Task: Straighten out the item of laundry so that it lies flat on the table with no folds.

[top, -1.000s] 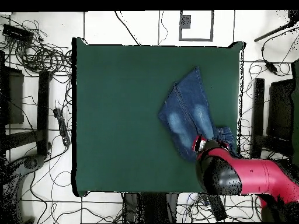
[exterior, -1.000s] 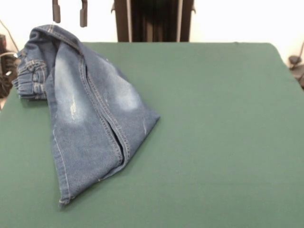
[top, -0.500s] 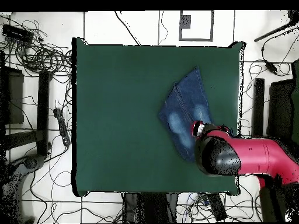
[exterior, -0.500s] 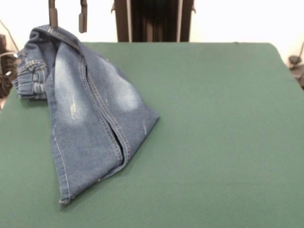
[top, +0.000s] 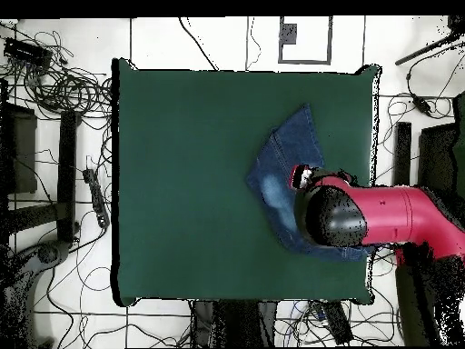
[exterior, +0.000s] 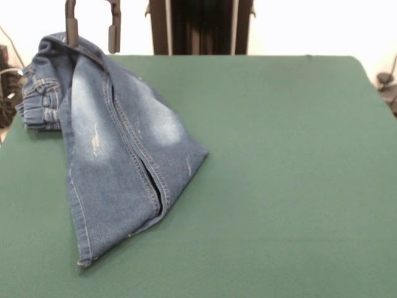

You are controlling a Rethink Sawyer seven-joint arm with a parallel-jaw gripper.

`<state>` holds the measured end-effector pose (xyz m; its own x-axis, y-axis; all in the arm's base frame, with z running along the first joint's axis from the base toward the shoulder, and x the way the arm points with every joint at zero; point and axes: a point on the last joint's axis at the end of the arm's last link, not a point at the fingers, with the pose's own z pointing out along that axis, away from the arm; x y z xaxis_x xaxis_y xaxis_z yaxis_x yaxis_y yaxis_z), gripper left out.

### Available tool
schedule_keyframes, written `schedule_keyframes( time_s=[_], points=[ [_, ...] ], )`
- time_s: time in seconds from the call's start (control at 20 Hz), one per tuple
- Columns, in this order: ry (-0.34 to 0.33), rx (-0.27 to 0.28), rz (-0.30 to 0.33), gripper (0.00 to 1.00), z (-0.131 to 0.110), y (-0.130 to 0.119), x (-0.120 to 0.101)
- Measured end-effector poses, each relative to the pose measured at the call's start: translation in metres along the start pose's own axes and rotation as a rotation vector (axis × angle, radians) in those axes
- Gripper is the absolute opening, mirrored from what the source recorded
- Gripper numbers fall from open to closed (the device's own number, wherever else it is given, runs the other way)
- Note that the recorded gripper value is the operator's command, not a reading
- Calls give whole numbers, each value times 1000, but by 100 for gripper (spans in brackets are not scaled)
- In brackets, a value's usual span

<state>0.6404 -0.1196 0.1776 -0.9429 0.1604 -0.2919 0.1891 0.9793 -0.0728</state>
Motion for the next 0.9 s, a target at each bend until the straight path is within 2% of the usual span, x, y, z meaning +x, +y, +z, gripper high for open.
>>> schedule_keyframes(
  time_s=[0.5, 0.9],
  points=[
    [10, -14, -9, 100, 11, 28, -27],
    [20, -17, -20, 100, 15, 45, -41]
  ],
)
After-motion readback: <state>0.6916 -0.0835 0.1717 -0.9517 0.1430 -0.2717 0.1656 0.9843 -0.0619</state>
